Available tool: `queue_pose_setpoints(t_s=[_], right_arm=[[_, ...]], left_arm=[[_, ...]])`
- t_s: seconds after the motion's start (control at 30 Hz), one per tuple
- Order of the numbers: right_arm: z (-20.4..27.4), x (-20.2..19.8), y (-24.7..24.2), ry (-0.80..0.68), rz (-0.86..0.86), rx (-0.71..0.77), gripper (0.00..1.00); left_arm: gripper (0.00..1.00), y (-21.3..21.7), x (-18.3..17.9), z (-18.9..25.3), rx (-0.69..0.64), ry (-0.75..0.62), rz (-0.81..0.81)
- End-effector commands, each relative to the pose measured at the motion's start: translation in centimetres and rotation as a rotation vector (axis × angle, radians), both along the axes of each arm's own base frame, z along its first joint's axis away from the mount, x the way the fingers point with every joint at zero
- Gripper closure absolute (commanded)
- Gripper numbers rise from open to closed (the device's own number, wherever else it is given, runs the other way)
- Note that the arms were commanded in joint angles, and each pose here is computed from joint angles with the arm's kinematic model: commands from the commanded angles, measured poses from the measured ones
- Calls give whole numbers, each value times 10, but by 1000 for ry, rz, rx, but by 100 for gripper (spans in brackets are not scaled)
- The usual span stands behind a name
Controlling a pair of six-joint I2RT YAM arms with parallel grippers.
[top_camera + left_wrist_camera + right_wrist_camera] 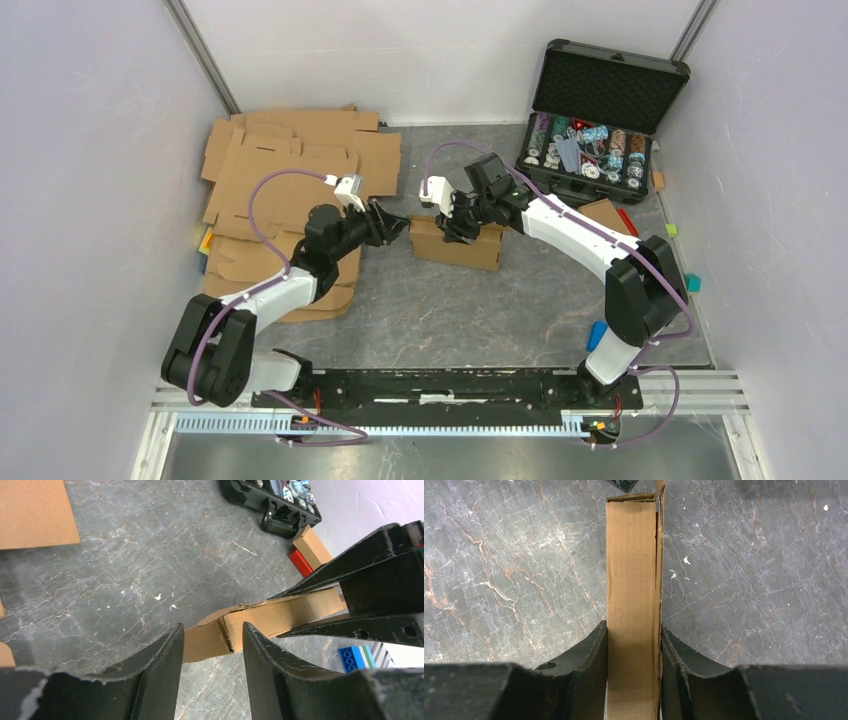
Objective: Fold the paper box
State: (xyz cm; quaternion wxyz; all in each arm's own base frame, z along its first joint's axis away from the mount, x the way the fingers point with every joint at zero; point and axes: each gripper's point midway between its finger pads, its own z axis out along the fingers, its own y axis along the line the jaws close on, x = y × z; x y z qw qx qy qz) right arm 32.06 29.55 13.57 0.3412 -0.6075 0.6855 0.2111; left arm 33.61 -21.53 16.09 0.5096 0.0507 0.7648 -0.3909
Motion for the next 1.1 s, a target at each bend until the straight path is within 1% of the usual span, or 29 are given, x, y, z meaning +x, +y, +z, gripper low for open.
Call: queue_pose_setpoints(t_s=[0.0,0.07,0.17,0.2,0.27,0.33,0.37,0.4,0.43,0.47,0.5,0.73,0.87,1.07], right_arm=[[12,-2,5,-16,14,38,60],[12,-2,5,-14,17,38,60],[14,-3,7,-9,26,45,60],[15,-4,8,-9,31,50,60],[17,-5,8,-8,36,55,60],[18,-5,7,-12,38,56,60],[19,-6,8,-13,40,57,60],[19,-6,8,-12,39,56,60],[20,-5,7,-16,35,56,60],[19,-5,7,-12,30,56,61],[18,-4,8,-9,24,55,61],[7,2,5,7,-24,-6,61],[7,-1,10,2,-13,-3,61],[6,4,12,1,-59,11,64]], left_arm=[[47,1,9,10,50,-40,19],[50,-1,10,9,60,-41,11],[50,-5,11,8,63,-37,-12],[49,-6,11,9,62,-37,-18],[43,-9,11,8,61,-34,-29],[43,-11,12,9,59,-36,-39],[50,-12,11,9,55,-37,-48],[59,-14,10,9,54,-37,-57],[65,-14,10,10,53,-39,-61],[70,-15,9,12,53,-44,-62],[72,-14,9,14,54,-48,-57],[72,-10,3,25,89,-93,-23],[71,-16,-2,34,88,-122,-50],[71,-28,-9,36,113,-129,-83]])
